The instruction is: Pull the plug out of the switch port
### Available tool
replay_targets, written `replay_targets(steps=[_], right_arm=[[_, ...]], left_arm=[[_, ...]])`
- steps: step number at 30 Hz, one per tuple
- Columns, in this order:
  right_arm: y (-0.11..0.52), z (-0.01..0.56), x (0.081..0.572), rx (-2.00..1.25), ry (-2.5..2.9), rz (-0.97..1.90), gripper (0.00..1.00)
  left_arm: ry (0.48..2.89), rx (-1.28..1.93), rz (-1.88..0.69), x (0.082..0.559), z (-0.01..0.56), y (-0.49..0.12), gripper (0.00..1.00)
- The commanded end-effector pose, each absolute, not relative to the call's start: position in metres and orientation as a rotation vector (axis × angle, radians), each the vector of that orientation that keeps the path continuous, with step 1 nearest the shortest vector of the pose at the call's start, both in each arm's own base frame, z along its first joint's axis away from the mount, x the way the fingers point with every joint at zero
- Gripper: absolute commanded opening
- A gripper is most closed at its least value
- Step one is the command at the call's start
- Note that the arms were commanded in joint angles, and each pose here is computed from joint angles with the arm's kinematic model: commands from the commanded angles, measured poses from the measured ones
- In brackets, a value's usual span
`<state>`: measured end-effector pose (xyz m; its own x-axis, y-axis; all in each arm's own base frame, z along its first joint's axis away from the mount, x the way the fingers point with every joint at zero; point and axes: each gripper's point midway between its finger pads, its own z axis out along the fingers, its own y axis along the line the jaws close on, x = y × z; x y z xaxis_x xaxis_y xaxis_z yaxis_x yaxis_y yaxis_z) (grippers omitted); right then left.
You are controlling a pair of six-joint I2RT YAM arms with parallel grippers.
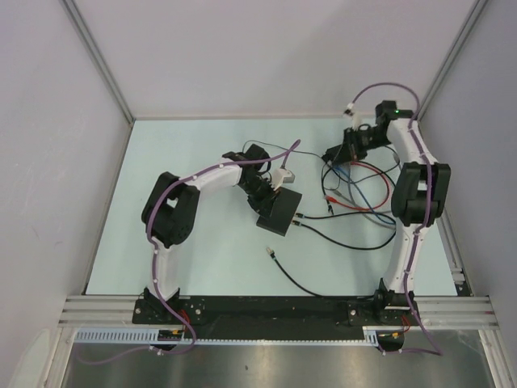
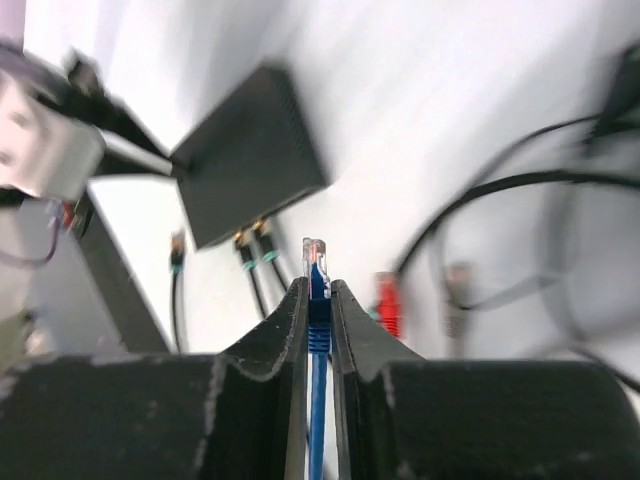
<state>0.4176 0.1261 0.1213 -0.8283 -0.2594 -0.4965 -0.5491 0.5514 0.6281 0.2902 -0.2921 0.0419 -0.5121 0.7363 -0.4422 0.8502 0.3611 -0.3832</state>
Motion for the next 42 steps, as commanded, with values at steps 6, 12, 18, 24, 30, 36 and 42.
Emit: replay_targets(steps=[6,12,18,24,30,36,42], right_arm=[[0.059,0.211,0.523,-0.403,2.234,0.786,0.10],[0.070,0.221,0.564,-0.486,2.127,0.565,0.09],[0.068,0.213,0.589,-0.347,2.134,0.497,0.52],[0.083,0.219,0.556,-0.341,2.165,0.538,0.61],[0.145,0.157,0.465,-0.505,2.311,0.914,0.60],[0.192,0.103,0.390,-0.595,2.466,1.146,0.58],[0.217,0.066,0.359,-0.637,2.561,1.216,0.51]], left_arm=[[2.505,1.489,-0.805,0.286,0.015,-0.287,0.19],[2.495,1.498,-0.815,0.283,0.019,-0.287,0.20],[2.465,1.496,-0.818,0.283,0.031,-0.288,0.19],[2.384,1.479,-0.833,0.284,0.059,-0.292,0.22],[2.354,1.477,-0.846,0.276,0.069,-0.288,0.23],[2.339,1.515,-0.848,0.260,0.069,-0.277,0.23],[2.362,1.551,-0.863,0.251,0.055,-0.271,0.19]])
